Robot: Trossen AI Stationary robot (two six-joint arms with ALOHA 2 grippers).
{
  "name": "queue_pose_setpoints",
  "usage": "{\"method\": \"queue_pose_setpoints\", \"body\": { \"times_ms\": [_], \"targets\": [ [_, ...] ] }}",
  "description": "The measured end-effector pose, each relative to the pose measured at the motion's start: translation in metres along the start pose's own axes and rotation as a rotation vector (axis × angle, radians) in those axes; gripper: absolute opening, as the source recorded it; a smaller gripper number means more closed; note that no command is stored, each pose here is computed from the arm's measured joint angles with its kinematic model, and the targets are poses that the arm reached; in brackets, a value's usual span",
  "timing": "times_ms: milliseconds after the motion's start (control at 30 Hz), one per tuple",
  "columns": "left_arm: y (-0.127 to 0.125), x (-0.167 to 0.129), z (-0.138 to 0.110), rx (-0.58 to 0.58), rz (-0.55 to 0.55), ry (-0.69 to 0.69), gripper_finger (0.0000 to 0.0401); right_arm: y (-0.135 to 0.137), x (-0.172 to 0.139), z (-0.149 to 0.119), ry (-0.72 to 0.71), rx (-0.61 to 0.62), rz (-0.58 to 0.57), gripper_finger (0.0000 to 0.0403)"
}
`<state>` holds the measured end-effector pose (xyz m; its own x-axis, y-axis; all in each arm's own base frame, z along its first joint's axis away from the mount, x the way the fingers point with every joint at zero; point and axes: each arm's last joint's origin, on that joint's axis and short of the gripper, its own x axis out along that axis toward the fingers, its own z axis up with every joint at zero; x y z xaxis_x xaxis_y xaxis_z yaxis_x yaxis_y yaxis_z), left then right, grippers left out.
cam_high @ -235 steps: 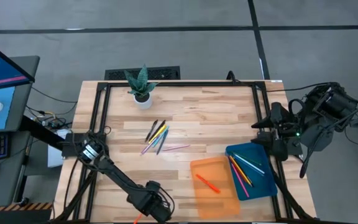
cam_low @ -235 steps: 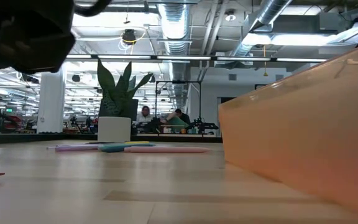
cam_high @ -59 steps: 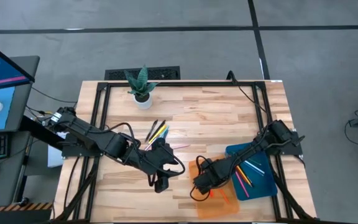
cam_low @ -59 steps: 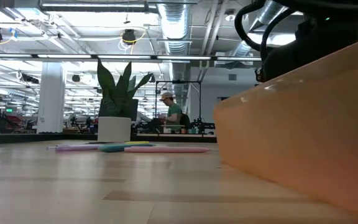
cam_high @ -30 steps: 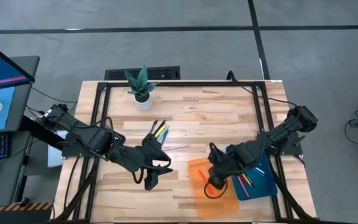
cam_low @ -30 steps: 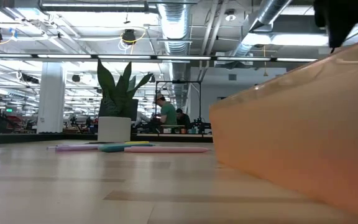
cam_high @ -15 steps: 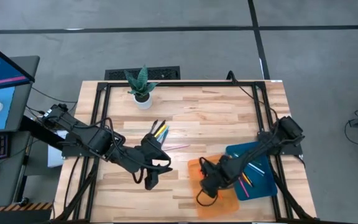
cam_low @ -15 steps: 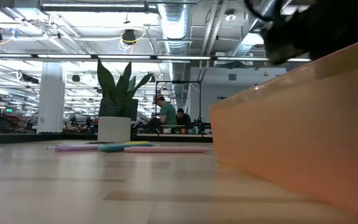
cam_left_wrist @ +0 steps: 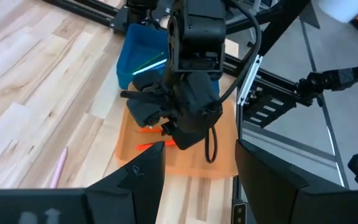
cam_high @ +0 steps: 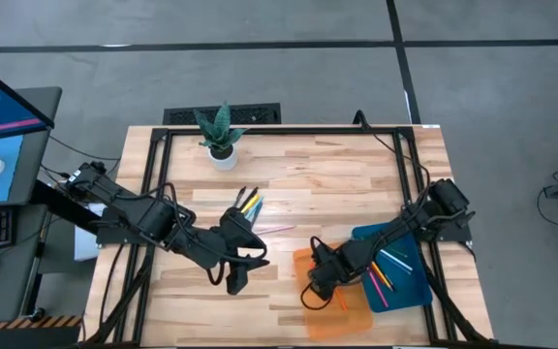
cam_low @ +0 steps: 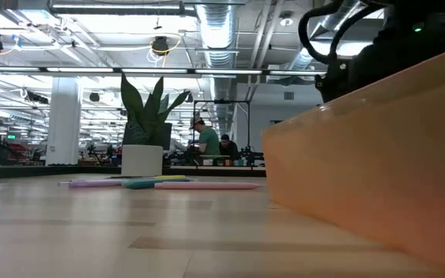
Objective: Sort pens & pencils
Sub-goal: Put the orange pencil into the blue bin
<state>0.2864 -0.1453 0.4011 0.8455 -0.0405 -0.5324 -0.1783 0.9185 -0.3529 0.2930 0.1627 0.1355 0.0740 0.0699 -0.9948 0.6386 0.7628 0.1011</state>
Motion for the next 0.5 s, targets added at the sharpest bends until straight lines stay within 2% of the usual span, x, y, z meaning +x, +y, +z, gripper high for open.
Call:
{"method": "queue_pose_setpoints", "body": {
  "times_ms": [200, 233, 500],
  "targets": [
    [0.0021, 0.0010, 0.0016, -0.005, 0.008, -0.003, 0.0185, -0.0038, 0.0010, 0.0014, 0.007, 0.011, -0.025, 0.0037],
    [0.0026, 0.0012, 0.0020, -0.006, 0.009, -0.004, 0.0185, -0.0040, 0.0010, 0.0030, 0.008, 0.013, -0.021, 0.0022],
    [0.0036, 0.0015, 0.0023, -0.006, 0.013, -0.002, 0.0185, -0.0077, -0.0074, 0.0091, 0.000, 0.018, 0.003, 0.0007]
  ]
}}
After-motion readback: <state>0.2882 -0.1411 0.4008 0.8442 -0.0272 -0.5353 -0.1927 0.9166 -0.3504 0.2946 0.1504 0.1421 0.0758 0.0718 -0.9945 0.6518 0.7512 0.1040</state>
